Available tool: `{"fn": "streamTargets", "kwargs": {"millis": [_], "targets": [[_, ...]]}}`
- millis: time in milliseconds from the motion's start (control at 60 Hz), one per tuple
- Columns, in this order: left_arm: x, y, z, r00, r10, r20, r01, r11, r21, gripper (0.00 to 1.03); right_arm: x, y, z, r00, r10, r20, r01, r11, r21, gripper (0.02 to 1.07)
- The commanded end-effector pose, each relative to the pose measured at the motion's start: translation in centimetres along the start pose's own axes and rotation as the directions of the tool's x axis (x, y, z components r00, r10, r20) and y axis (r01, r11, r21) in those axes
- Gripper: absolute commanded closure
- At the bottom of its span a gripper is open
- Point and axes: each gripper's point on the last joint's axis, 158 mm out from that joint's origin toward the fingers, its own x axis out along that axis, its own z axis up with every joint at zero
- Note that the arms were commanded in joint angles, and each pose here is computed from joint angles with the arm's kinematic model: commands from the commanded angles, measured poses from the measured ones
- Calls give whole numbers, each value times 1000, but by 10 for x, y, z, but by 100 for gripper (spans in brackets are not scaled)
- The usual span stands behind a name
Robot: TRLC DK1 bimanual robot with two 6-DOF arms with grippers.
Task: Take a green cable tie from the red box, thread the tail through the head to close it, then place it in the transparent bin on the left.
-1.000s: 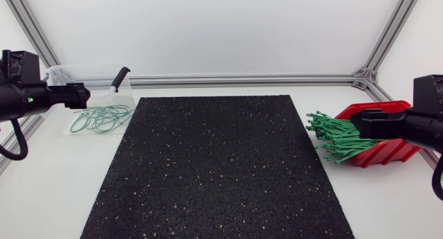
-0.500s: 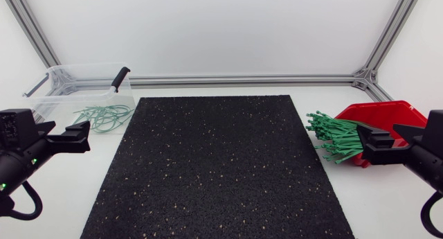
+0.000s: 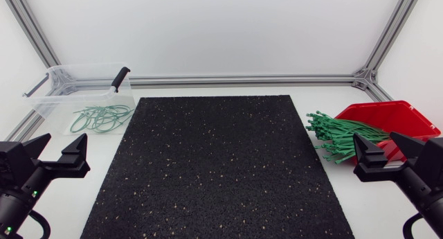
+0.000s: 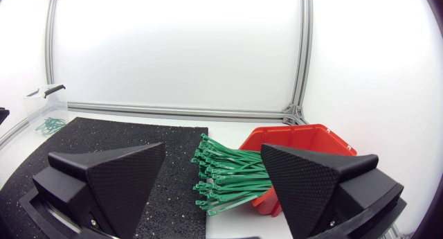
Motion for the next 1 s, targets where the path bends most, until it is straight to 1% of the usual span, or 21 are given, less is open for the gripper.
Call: {"fn": "streamTargets", "kwargs": {"millis": [0,333,983], "targets": [[-4,-2,-8,1000,0,0,0,1000,-18,4,0,1,-8,1000,-1,22,0,1000,21,6],[-16,-9,-14,999,-19,26,20,1000,-24,4,-2,7,-16,991,8,137,-13,999,35,6],[-26,-17,-24,997,-44,60,46,998,-34,4,-2,7,-16,991,8,137,-13,999,35,6]]}}
